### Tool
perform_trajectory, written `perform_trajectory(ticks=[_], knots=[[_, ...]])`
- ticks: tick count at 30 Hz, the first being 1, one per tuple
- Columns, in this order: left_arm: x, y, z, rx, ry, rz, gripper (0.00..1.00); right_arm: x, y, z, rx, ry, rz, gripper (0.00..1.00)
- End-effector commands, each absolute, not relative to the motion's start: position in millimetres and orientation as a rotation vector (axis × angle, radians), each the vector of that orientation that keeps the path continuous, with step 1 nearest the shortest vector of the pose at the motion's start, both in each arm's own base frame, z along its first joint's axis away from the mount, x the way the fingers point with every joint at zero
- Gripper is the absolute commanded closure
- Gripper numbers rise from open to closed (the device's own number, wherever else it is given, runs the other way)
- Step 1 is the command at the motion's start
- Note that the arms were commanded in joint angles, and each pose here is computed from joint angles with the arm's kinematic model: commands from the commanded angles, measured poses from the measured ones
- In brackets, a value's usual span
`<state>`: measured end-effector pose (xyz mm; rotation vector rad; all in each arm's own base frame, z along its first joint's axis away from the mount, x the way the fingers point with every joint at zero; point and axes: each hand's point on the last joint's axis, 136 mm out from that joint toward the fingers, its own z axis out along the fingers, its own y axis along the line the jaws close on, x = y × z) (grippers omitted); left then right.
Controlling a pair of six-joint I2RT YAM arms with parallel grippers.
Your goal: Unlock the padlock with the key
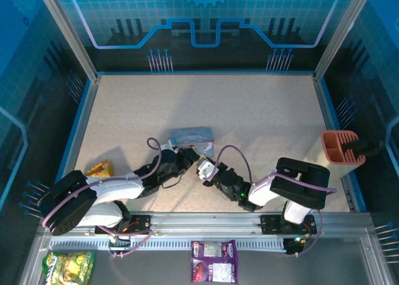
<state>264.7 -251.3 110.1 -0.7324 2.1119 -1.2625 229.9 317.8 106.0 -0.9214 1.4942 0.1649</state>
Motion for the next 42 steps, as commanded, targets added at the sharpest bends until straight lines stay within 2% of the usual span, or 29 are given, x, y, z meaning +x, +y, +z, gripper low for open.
perform_trajectory(ticks=[1,11,19,26,30,37,42], knots=[[266,-257,124,-0.699,2.081,-1.321,1.0,239,318,110,-0.873,1.512,0.143,0.82],[267,-259,127,-0.691,2.081,-1.323,1.0,243,317,106,-0.846,1.555,0.173,0.85],[271,-258,119,-0.672,2.096,-1.271,1.0,241,322,113,-0.744,1.716,0.507,1.0],[278,-268,109,-0.629,2.126,-1.24,1.0,237,323,109,-0.616,1.894,0.768,1.0],[281,-272,98,-0.622,2.161,-1.223,1.0,239,317,97,-0.557,1.984,0.807,1.0],[284,-278,73,-0.615,2.278,-1.147,0.93,240,309,76,-0.453,2.102,0.86,1.0],[287,-279,61,-0.618,2.32,-1.11,0.76,243,303,60,-0.347,2.207,0.932,1.0]])
